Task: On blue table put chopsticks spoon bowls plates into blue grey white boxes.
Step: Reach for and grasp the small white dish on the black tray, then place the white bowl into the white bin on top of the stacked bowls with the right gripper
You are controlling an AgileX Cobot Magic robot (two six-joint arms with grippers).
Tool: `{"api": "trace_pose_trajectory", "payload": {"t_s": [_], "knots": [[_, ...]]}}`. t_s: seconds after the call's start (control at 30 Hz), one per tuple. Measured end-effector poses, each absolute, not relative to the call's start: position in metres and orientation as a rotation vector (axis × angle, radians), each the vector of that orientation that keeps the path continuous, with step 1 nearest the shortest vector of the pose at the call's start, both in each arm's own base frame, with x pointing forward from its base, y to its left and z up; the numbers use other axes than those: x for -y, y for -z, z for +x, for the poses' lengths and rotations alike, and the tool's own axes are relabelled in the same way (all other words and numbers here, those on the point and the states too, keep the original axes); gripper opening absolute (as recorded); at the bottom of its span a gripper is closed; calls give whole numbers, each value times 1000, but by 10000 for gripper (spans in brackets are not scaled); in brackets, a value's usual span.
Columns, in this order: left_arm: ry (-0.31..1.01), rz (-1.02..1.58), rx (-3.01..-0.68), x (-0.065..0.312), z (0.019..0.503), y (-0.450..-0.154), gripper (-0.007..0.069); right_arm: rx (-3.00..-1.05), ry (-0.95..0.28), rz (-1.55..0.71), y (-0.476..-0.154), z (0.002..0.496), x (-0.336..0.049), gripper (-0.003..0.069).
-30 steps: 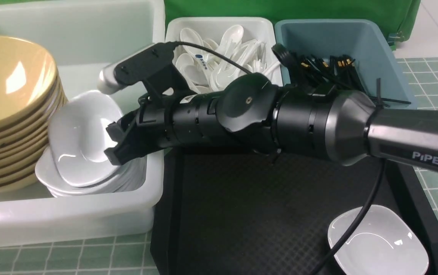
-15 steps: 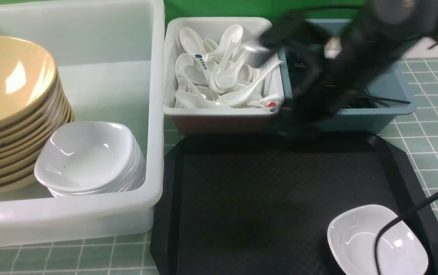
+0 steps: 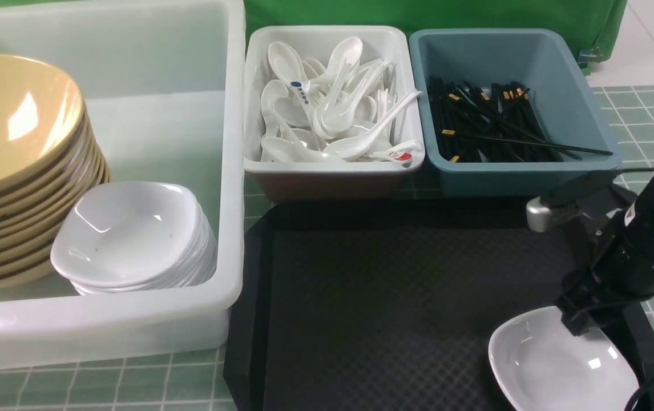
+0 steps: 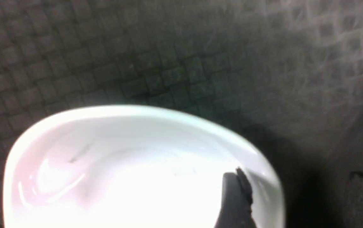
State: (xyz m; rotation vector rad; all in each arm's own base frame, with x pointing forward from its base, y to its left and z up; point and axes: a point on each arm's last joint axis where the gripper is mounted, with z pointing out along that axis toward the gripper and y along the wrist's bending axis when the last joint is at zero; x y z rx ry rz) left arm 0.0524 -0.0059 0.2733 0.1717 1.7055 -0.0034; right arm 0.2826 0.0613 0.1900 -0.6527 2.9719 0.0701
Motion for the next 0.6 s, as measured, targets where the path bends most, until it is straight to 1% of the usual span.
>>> {"api": "trace_pose_trajectory", "payload": {"t_s": [0.03,0.1,0.13,0.17,0.23,0.3,0.33,0.4,0.47,0.53,0.57,0.6], "knots": [[3,172,-1706,6,53,-272,4,-3000,-146,-618,-183,283,-66,454],[3,171,-1704,6,53,-272,4,-3025,-240,-607,-176,283,-71,426],[3,171,-1703,6,53,-272,4,-3026,-251,-605,-175,283,-72,422],[3,171,-1702,6,53,-272,4,-3041,-324,-613,-170,282,-76,380],[3,171,-1702,6,53,-272,4,-3042,-412,-624,-168,282,-81,304],[2,172,-1702,6,53,-272,4,-3019,-512,-640,-171,281,-87,193],[1,172,-1702,6,53,-272,4,-2999,-575,-645,-177,281,-90,141],[0,172,-1701,6,53,-272,4,-2901,-711,-662,-201,284,-99,78],[0,172,-1698,6,53,-272,4,-2828,-774,-676,-219,288,-105,76],[0,172,-1693,6,53,-273,4,-2690,-823,-718,-253,292,-118,76],[0,172,-1693,6,53,-273,4,-2647,-836,-744,-263,292,-125,76],[0,171,-1692,6,53,-272,4,-2550,-838,-792,-285,293,-138,76]]}}
